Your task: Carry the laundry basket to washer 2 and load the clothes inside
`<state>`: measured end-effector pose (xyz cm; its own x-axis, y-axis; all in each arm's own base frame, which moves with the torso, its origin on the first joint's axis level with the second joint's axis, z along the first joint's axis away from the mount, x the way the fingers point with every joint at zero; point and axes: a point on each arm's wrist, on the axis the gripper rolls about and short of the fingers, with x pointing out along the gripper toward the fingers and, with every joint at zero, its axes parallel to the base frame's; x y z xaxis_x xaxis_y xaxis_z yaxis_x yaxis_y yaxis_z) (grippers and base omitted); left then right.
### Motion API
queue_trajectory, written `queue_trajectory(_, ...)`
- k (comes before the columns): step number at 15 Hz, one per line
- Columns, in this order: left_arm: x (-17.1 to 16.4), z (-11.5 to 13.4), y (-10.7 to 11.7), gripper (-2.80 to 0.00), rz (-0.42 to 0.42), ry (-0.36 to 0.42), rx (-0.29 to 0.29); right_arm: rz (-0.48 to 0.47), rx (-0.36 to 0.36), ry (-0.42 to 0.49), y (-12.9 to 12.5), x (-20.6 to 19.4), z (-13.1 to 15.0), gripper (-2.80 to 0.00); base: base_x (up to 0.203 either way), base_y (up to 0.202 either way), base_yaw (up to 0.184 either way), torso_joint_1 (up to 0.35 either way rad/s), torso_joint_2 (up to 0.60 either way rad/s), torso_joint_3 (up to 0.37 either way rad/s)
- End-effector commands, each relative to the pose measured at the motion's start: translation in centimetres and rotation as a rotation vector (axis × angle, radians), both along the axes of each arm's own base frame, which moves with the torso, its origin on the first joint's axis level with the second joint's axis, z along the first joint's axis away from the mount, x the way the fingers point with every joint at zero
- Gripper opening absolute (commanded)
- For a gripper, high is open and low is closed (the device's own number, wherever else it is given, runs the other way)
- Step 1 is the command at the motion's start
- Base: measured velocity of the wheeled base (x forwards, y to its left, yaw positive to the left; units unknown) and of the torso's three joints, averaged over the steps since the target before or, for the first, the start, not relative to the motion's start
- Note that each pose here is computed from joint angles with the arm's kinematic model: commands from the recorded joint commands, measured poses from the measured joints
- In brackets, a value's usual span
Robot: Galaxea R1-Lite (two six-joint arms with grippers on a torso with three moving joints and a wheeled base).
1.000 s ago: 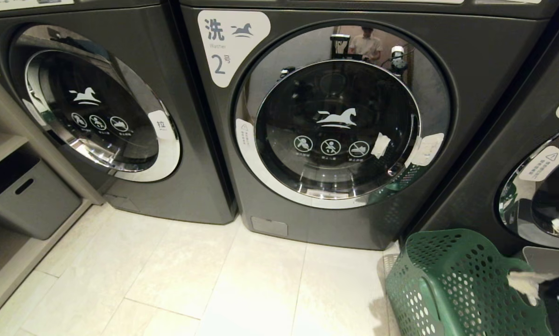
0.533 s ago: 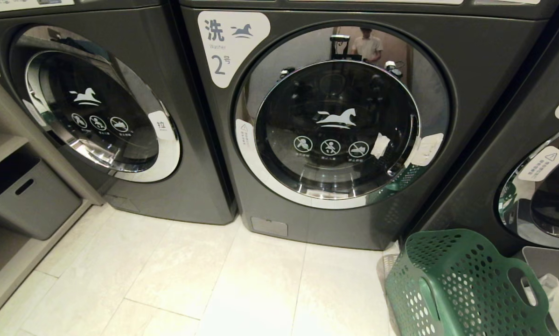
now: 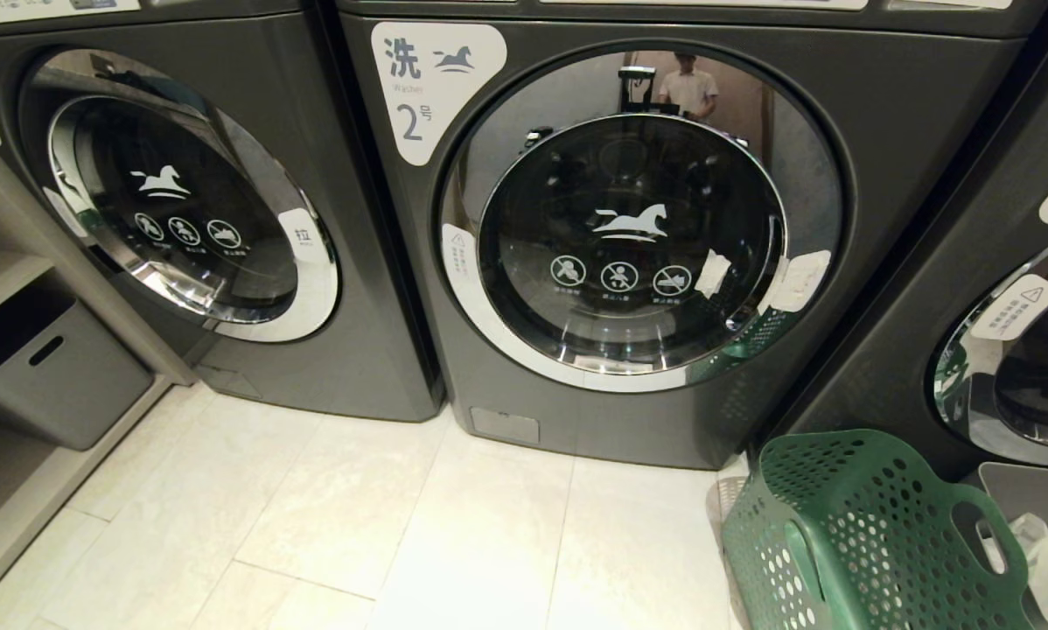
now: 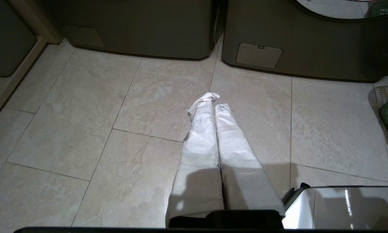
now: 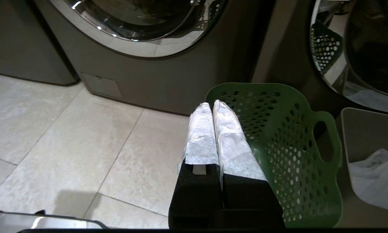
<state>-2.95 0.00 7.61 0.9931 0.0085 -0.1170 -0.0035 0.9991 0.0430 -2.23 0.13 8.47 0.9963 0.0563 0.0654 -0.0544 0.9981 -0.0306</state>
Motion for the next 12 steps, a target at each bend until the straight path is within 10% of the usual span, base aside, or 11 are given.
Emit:
queue_trajectory(1,0.0,0.0,0.0,-2.8,0.001,0.001,0.0,-0.079,-0.07,-0.026,-0.2,-0.1,0.0,-2.8,0.0,0.0,0.0,0.0,0.0,0.0)
queue_trajectory(12,0.0,0.0,0.0,-2.8,0.001,0.001,0.0,-0.038,-0.046,0.062,-0.1,-0.1,-0.9,-2.8,0.0,0.0,0.0,0.0,0.0,0.0)
